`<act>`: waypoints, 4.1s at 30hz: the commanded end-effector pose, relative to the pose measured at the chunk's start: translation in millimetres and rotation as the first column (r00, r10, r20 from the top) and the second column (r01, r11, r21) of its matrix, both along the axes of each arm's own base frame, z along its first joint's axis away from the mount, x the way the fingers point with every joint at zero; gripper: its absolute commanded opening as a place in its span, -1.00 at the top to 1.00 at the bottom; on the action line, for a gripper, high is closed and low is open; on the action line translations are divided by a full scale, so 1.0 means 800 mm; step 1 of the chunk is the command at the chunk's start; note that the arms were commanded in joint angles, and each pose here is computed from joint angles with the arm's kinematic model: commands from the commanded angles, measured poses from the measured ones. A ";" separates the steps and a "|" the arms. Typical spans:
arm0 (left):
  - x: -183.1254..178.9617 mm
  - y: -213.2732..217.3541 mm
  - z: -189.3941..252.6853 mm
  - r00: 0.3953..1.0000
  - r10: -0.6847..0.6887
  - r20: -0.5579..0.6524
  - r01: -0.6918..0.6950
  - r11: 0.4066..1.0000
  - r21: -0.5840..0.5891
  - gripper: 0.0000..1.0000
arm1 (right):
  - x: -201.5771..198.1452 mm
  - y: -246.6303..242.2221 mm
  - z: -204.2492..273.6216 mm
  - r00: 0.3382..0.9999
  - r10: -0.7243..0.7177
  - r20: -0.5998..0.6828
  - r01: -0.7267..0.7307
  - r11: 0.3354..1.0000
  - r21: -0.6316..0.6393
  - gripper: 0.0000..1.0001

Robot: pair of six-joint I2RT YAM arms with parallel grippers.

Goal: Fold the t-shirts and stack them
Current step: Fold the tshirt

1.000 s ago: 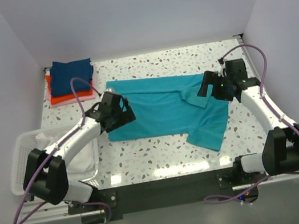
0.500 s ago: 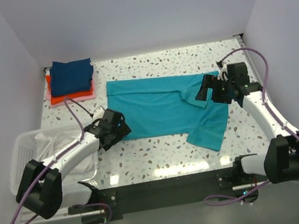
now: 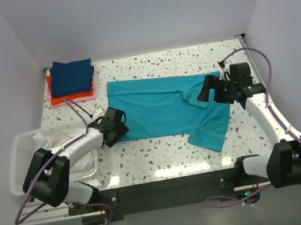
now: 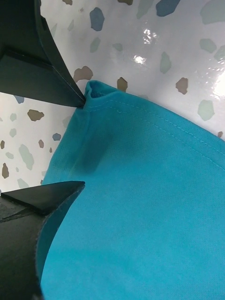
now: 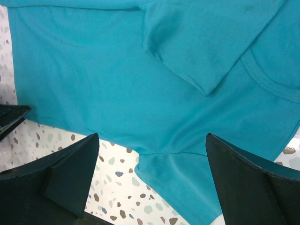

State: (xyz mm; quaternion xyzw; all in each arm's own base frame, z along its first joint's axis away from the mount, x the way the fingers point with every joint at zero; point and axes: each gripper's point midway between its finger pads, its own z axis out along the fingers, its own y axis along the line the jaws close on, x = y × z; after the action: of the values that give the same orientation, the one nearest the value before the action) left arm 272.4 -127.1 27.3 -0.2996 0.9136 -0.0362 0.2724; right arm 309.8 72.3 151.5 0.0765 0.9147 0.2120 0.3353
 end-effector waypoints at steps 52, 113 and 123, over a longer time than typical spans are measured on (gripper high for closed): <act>-0.007 0.039 -0.007 0.985 0.151 -0.081 -0.140 0.981 0.135 1.00 | -0.192 0.069 -0.094 0.934 0.121 -0.337 -0.229 0.926 -0.301 -0.92; -0.016 0.020 0.032 0.994 0.104 -0.021 -0.101 0.990 0.100 1.00 | -0.170 0.005 -0.071 0.955 -0.194 -0.224 0.052 0.854 -0.518 1.00; 0.031 0.008 0.058 0.995 0.094 0.021 -0.096 0.988 0.121 1.00 | -0.103 -0.004 -0.033 0.969 -0.210 -0.127 0.101 0.812 -0.574 1.00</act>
State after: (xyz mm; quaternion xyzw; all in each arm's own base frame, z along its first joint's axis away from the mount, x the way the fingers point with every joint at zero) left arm 279.3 -124.3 60.9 -0.3280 0.9036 0.0198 0.2747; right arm 199.9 75.8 104.6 0.0687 0.9665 -0.0895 0.2304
